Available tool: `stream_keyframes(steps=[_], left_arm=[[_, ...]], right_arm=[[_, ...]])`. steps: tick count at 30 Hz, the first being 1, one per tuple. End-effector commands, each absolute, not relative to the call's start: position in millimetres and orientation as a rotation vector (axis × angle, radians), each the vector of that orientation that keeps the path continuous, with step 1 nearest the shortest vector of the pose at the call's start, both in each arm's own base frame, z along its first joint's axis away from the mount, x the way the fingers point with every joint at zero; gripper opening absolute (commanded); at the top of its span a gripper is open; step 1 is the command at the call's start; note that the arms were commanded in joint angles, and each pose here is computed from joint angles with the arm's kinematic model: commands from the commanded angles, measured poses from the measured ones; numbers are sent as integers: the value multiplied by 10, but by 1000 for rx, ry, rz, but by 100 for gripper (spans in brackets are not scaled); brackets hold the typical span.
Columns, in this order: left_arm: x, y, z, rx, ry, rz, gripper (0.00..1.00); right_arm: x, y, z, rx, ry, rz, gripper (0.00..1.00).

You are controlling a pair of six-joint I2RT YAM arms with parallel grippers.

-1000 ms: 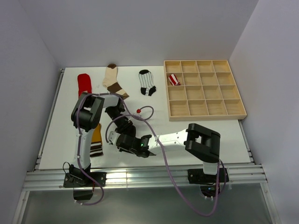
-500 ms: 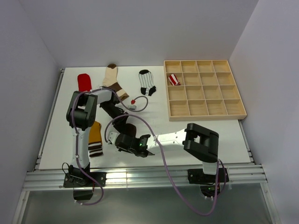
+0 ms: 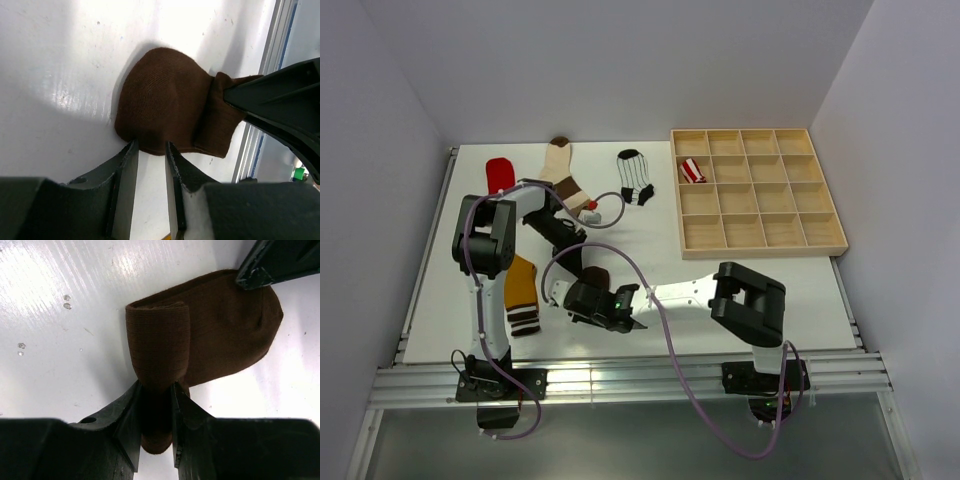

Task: Roll the socks
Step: Roll the sock at the center of the board.

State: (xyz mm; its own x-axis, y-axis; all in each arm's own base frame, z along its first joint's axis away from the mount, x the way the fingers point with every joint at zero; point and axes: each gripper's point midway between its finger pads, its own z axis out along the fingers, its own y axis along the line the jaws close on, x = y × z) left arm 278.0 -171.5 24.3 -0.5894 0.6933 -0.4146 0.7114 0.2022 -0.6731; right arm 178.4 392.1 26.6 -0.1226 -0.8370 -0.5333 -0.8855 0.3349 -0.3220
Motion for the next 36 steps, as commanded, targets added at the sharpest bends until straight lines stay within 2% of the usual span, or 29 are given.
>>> stream_keyframes(steps=[1, 14, 23, 27, 31, 36], left_arm=[[2797, -1702, 281, 1457, 2390, -1312, 33], [3194, -1610, 8, 1345, 2546, -1028, 25], [3259, -1662, 20, 1340, 2530, -1002, 23], [3537, -1670, 252, 1221, 2488, -917, 26], [4111, -1525, 768, 953, 2401, -807, 34], [4639, -1015, 1360, 676, 2289, -725, 36]], right_arm=[[1766, 3847, 142, -1534, 2028, 89, 12], [1527, 4095, 437, -1710, 2005, 299, 9], [1620, 4101, 210, -1767, 2125, 334, 7], [1707, 4066, 186, -1722, 2171, 349, 6], [1713, 4050, 191, -1717, 2208, 389, 6], [1705, 4107, 189, -1745, 2239, 434, 6]])
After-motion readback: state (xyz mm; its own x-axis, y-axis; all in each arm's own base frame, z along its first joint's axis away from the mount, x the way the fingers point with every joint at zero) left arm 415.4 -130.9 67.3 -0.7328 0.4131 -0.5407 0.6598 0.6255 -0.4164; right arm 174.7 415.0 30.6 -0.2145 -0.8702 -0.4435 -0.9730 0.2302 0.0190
